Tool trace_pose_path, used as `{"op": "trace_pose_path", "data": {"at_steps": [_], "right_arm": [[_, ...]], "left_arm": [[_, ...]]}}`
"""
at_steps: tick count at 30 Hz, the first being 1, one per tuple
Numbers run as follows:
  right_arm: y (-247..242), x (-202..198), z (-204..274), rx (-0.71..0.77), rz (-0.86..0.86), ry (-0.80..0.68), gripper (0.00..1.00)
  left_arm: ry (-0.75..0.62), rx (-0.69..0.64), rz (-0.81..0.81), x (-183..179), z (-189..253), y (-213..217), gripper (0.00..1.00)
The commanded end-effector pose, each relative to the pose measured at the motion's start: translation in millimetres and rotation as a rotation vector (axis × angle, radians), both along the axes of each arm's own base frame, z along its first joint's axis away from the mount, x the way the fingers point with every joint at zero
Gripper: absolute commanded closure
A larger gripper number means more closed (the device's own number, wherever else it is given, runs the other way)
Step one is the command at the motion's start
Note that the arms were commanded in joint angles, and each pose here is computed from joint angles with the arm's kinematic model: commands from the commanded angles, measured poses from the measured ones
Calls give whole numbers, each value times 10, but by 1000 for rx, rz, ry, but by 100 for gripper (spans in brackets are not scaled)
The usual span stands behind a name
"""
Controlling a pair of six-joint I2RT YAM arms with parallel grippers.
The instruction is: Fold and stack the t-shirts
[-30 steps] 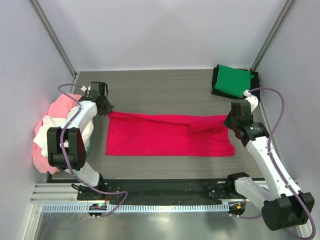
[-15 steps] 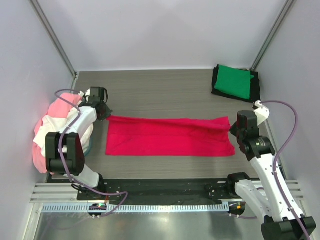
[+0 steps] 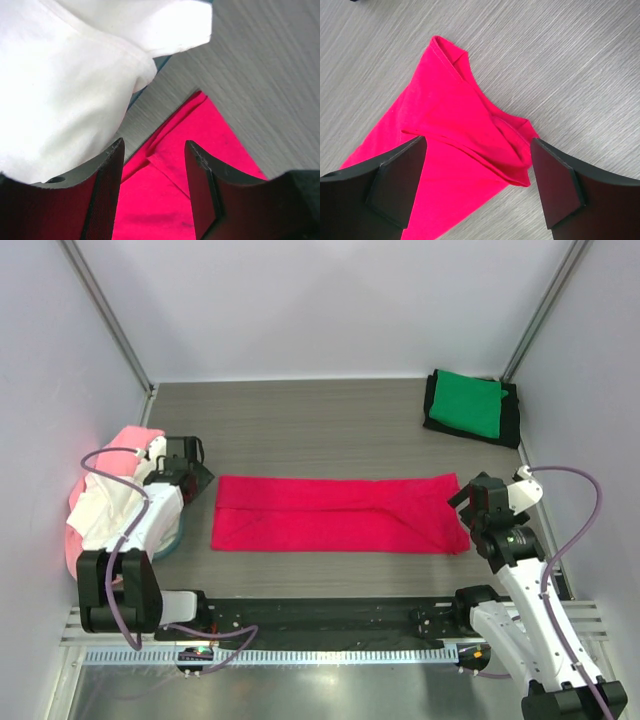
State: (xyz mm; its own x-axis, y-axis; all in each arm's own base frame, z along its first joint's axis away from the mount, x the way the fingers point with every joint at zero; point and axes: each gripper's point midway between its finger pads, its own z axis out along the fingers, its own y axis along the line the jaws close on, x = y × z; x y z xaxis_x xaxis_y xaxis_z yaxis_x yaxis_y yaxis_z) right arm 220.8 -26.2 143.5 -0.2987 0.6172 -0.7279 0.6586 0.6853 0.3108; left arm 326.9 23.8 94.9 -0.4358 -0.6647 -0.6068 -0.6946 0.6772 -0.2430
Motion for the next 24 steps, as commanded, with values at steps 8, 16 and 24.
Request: {"op": "trace_pose_path", "data": {"at_steps": [8, 16, 24], "right_arm": [[757, 646, -150, 221, 323, 9, 14], [1091, 606, -834, 375, 403, 229, 14], [999, 921, -1170, 284, 437, 380, 12]], "left_arm": [[-85, -12, -238, 319, 274, -569, 47], [184, 14, -488, 225, -445, -1277, 48], [394, -18, -437, -258, -1038, -1180, 48]]}}
